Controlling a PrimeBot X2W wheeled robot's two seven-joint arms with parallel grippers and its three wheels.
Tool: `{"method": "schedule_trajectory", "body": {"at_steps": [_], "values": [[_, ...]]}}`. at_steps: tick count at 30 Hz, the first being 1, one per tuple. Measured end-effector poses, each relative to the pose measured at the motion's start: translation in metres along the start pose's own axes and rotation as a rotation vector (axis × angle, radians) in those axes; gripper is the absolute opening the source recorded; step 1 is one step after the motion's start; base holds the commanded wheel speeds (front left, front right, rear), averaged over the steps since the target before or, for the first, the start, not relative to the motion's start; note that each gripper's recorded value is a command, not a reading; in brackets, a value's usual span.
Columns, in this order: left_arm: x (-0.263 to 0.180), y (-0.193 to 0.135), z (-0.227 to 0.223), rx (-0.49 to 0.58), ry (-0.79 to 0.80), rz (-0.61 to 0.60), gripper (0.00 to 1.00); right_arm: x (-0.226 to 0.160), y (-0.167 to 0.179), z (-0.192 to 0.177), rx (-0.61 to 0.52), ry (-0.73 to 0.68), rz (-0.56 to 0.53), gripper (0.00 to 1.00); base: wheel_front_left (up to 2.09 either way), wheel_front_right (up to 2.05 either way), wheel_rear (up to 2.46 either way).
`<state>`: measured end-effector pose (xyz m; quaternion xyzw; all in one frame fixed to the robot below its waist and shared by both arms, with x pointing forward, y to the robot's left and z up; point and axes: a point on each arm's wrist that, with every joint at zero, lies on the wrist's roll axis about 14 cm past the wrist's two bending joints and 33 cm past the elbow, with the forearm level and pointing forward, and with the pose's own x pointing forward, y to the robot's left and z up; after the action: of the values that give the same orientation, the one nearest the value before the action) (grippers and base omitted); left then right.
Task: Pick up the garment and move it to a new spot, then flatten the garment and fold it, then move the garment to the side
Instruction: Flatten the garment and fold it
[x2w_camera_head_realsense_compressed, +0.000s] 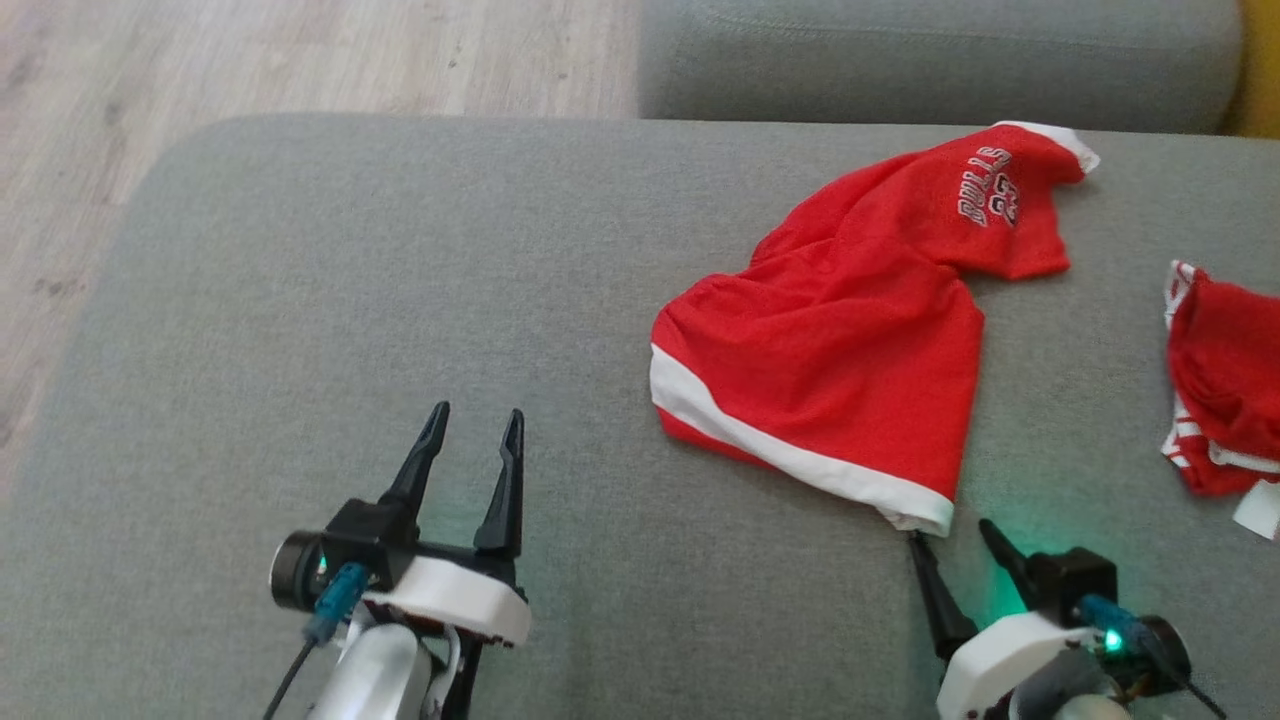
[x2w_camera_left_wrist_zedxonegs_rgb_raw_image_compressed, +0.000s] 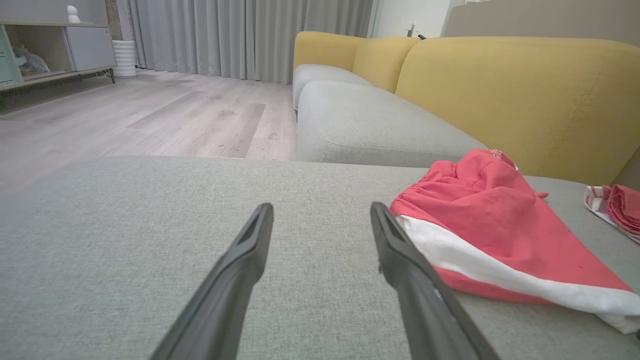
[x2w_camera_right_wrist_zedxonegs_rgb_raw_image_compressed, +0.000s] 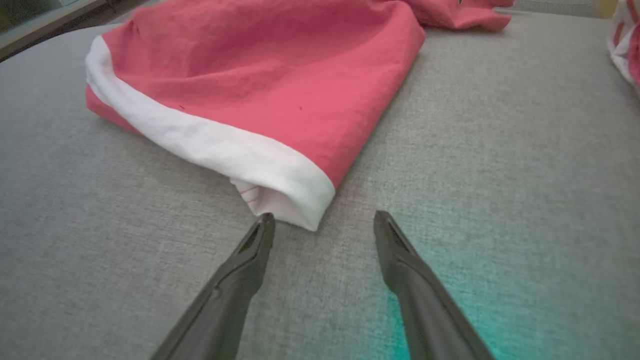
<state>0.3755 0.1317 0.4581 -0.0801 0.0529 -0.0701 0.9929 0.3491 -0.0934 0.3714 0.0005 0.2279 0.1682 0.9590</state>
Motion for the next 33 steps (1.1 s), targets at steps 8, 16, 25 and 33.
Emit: {"method": "schedule_trajectory", "body": {"at_steps": [8,16,25,33], "values": [[0.003,0.009,-0.002,-0.001,0.009,0.024,1.00,0.017,-0.005,0.007,0.035,-0.020,-0.006,1.00,0.00,0.00,0.00],[0.006,0.006,-0.002,0.002,0.010,0.013,1.00,0.015,-0.025,0.010,0.014,-0.039,-0.065,0.00,0.00,0.00,0.00],[0.010,-0.008,0.009,0.005,-0.023,-0.026,1.00,-0.006,-0.089,0.075,-0.173,-0.208,-0.267,0.00,0.00,0.00,0.00],[0.008,-0.012,0.012,0.000,-0.032,-0.033,1.00,-0.022,-0.100,0.121,-0.485,-0.267,-0.338,0.03,0.00,0.00,0.00]]}}
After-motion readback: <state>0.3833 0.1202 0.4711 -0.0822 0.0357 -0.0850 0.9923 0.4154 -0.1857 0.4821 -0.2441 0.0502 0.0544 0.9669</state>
